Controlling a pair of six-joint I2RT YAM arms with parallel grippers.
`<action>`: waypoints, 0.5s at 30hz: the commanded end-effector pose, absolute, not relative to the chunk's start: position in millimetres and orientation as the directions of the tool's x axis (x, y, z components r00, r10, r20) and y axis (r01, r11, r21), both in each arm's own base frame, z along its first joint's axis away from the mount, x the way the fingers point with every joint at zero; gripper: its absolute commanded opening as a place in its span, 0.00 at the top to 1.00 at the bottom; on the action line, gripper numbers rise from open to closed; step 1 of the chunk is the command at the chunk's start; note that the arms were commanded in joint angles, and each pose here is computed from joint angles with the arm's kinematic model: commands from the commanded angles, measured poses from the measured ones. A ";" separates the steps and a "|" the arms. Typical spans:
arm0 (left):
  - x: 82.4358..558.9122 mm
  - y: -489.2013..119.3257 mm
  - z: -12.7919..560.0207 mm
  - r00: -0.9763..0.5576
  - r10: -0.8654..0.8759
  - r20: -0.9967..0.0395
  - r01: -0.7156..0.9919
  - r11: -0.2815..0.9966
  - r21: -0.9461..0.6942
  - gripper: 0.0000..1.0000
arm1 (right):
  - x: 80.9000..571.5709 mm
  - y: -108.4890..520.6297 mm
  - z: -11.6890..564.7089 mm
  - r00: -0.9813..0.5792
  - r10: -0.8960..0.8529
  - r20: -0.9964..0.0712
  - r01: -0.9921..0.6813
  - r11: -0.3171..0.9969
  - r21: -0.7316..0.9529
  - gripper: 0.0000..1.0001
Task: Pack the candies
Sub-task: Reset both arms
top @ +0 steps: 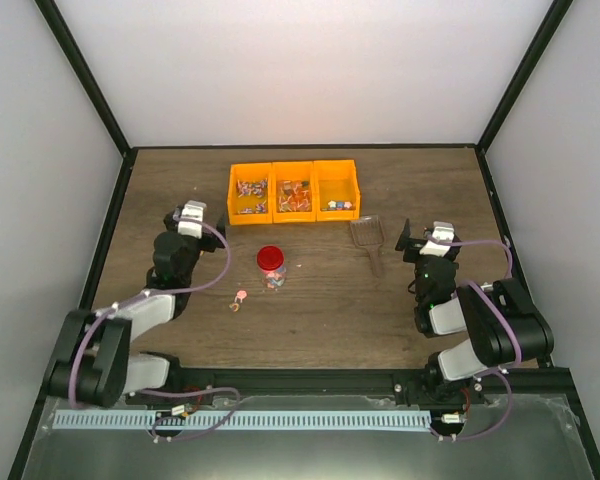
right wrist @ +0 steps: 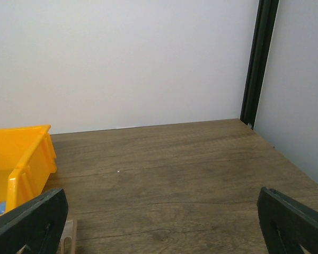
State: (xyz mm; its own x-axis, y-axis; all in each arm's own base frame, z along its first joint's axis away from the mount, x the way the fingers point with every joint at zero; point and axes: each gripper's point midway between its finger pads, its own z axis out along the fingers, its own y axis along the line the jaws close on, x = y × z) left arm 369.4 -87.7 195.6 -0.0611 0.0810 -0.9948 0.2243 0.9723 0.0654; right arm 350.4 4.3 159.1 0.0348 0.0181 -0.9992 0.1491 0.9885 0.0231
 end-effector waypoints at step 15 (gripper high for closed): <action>387.0 11.2 136.1 -0.104 -0.001 -0.995 -0.070 0.998 0.006 0.00 | 351.2 0.0 171.7 0.083 0.019 -0.996 0.162 0.986 0.033 0.00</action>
